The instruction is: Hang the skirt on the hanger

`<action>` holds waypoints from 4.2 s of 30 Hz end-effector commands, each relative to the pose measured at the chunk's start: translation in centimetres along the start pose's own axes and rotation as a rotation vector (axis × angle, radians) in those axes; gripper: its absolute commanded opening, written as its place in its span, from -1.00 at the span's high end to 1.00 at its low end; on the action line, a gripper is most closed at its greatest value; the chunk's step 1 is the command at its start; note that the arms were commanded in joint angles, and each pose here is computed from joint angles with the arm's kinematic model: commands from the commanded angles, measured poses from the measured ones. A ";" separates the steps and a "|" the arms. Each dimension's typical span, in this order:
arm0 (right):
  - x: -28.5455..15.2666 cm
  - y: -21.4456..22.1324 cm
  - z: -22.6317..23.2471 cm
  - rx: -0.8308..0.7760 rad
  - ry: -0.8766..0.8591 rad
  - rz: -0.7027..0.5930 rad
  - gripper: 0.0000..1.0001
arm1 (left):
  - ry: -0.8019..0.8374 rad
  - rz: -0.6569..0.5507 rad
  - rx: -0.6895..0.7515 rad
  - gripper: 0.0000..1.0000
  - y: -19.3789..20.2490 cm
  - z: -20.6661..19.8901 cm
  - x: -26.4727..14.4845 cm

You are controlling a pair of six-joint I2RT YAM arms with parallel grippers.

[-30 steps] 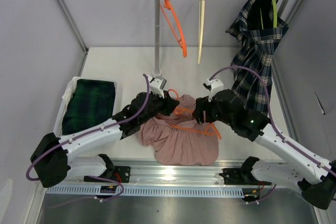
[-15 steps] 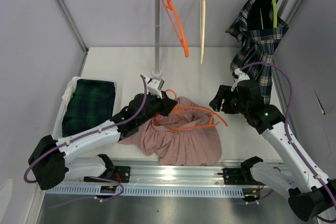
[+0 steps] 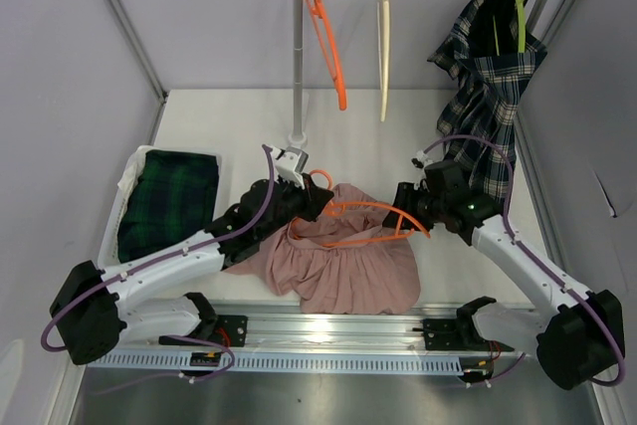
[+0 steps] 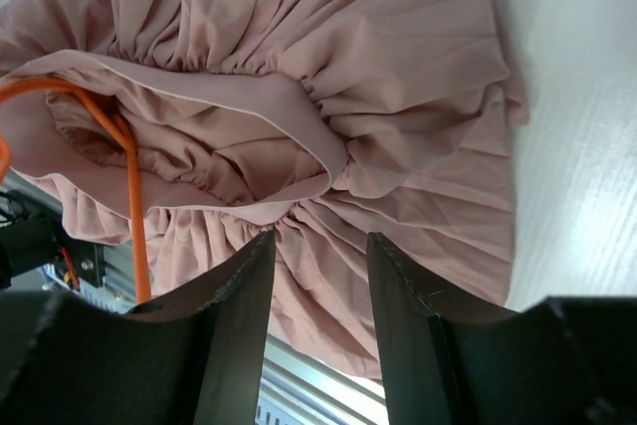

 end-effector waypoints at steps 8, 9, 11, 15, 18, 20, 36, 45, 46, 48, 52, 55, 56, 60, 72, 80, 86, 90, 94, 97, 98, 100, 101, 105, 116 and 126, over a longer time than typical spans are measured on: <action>2.5 -0.1 0.8 -0.003 -0.095 0.006 0.05 | 0.006 -0.078 0.010 1.00 -1.2 -0.1 -0.3; 2.6 -0.1 0.8 -0.005 -0.089 0.001 0.05 | 0.006 -0.080 0.010 1.00 -1.3 -0.1 -0.4; 3.1 -0.2 0.7 -0.007 -0.066 -0.010 0.06 | 0.005 -0.075 0.010 1.00 -1.1 -0.1 -0.3; 3.9 -0.2 0.6 -0.013 -0.040 -0.023 0.10 | 0.006 -0.084 0.012 1.00 -1.4 -0.1 -0.4; 4.3 0.0 0.5 -0.012 -0.016 -0.026 0.44 | -0.003 -0.083 0.023 1.00 -1.3 0.0 -0.6; 3.9 0.2 0.5 -0.014 0.001 -0.036 0.77 | -0.017 -0.086 0.041 1.00 -1.3 0.2 -0.7; -2.9 -2.1 2.7 -0.024 0.004 -0.152 0.98 | -0.267 -0.114 0.211 1.00 -2.6 2.3 -2.8; -4.3 -2.3 2.6 -0.037 0.037 -0.173 1.00 | -0.393 -0.106 0.233 1.00 -2.6 3.3 -3.2; -4.4 -2.2 2.5 -0.036 0.040 -0.175 1.00 | -0.417 -0.103 0.233 1.00 -2.6 3.4 -3.3; -4.7 -2.0 2.4 -0.038 0.040 -0.173 1.00 | -0.430 -0.108 0.233 1.00 -2.9 3.5 -3.2; -5.3 -1.9 2.1 -0.039 0.053 -0.191 1.00 | -0.433 -0.112 0.240 1.00 -3.3 3.4 -3.1; -5.7 -1.9 2.2 -0.040 0.049 -0.194 1.00 | -0.456 -0.106 0.251 1.00 -3.2 3.5 -3.1; -6.0 -2.1 2.4 -0.040 0.044 -0.204 1.00 | -0.471 -0.110 0.255 1.00 -3.3 3.5 -3.1; -6.8 -2.6 2.8 -0.037 0.049 -0.217 1.00 | -0.490 -0.102 0.294 1.00 -3.3 3.1 -3.0; -8.2 -4.1 3.0 -0.040 0.087 -0.243 1.00 | -0.575 -0.029 0.332 1.00 -1.4 3.5 -2.5; -9.1 -5.5 3.6 -0.063 0.153 -0.274 1.00 | -0.567 -0.041 0.356 1.00 -1.1 2.8 -2.5; -8.6 -6.1 4.1 -0.068 0.136 -0.257 1.00 | -0.508 -0.048 0.401 1.00 -0.7 1.7 -2.7; -8.5 -6.4 4.4 -0.070 0.125 -0.256 1.00 | -0.472 -0.061 0.426 1.00 -1.0 1.1 -2.7; -8.5 -6.8 4.5 -0.071 0.141 -0.260 1.00 | -0.452 -0.046 0.496 1.00 -1.9 0.3 -2.3; -8.3 -7.1 4.2 -0.074 0.177 -0.262 1.00 | -0.443 -0.025 0.552 1.00 -2.2 -0.2 -2.2; -8.4 -7.3 3.9 -0.067 0.188 -0.266 1.00 | -0.439 -0.017 0.569 1.00 -2.2 -0.2 -2.2; -8.5 -7.5 3.7 -0.063 0.182 -0.268 1.00 | -0.424 0.000 0.598 1.00 -1.8 -0.3 -2.2; -8.7 -7.6 3.6 -0.060 0.180 -0.271 1.00 | -0.419 0.009 0.618 1.00 -1.6 -0.4 -2.2; -8.7 -7.9 2.8 -0.042 0.196 -0.268 1.00 | -0.459 0.010 0.602 1.00 -1.4 -0.1 -2.7; -8.7 -8.4 0.8 0.009 0.179 -0.274 1.00 | -0.443 0.043 0.622 1.00 -0.7 0.1 -3.1; -9.1 -9.1 1.1 0.008 0.157 -0.279 1.00 | -0.433 0.091 0.646 1.00 0.3 -0.2 -2.2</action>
Point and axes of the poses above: each gripper's point midway between its finger pads, its own x axis out along the fingers, its own z axis along the line the jaws close on, y = z × x, the point moved 10 cm from there along -x, back along the fingers, and after that the axes turned 12 degrees about x, right-handed, at the moved point
